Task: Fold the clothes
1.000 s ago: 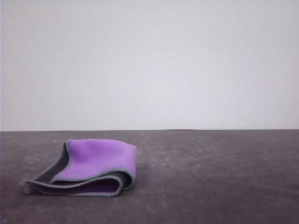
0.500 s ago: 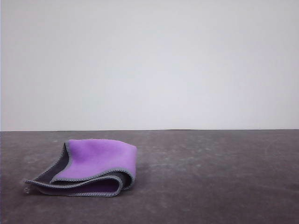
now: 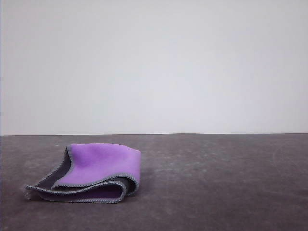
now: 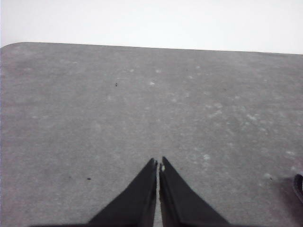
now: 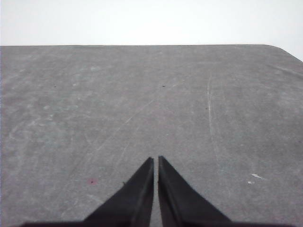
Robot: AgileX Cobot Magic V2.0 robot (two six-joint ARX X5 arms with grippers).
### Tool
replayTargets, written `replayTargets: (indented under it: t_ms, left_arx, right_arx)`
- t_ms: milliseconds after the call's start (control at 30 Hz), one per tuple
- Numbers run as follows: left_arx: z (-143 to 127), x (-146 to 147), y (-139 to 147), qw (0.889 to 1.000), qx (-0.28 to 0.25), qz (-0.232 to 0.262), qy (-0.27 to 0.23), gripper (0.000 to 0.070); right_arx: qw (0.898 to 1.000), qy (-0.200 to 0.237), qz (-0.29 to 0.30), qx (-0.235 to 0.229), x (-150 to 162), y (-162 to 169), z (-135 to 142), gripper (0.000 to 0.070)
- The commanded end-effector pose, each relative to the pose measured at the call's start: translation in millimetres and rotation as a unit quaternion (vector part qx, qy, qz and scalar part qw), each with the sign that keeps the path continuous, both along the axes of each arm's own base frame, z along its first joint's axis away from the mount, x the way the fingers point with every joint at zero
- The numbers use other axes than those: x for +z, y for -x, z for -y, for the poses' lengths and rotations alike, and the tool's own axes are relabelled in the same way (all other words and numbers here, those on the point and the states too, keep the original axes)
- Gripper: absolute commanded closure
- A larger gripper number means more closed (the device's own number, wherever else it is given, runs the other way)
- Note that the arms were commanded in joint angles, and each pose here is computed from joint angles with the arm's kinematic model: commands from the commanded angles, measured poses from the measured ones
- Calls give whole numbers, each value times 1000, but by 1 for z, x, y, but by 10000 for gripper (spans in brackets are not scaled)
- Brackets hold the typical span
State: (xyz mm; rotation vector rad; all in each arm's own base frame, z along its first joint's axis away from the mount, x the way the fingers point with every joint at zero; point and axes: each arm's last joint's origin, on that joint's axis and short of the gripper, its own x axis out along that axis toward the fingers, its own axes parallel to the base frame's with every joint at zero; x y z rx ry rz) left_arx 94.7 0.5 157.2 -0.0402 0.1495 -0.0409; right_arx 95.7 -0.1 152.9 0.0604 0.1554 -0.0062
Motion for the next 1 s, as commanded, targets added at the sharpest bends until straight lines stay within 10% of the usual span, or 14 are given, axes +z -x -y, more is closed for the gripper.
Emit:
replayTargets:
  t_ms: [0, 967]
  left_arx:
    - [0, -7, -1, 1000, -1, -12, -7, 700]
    - [0, -7, -1, 1000, -1, -12, -7, 700]
  right_arx:
    - [1000, -7, 3, -1, -1, 0, 0, 685]
    - [1000, -7, 3, -1, -1, 0, 0, 685]
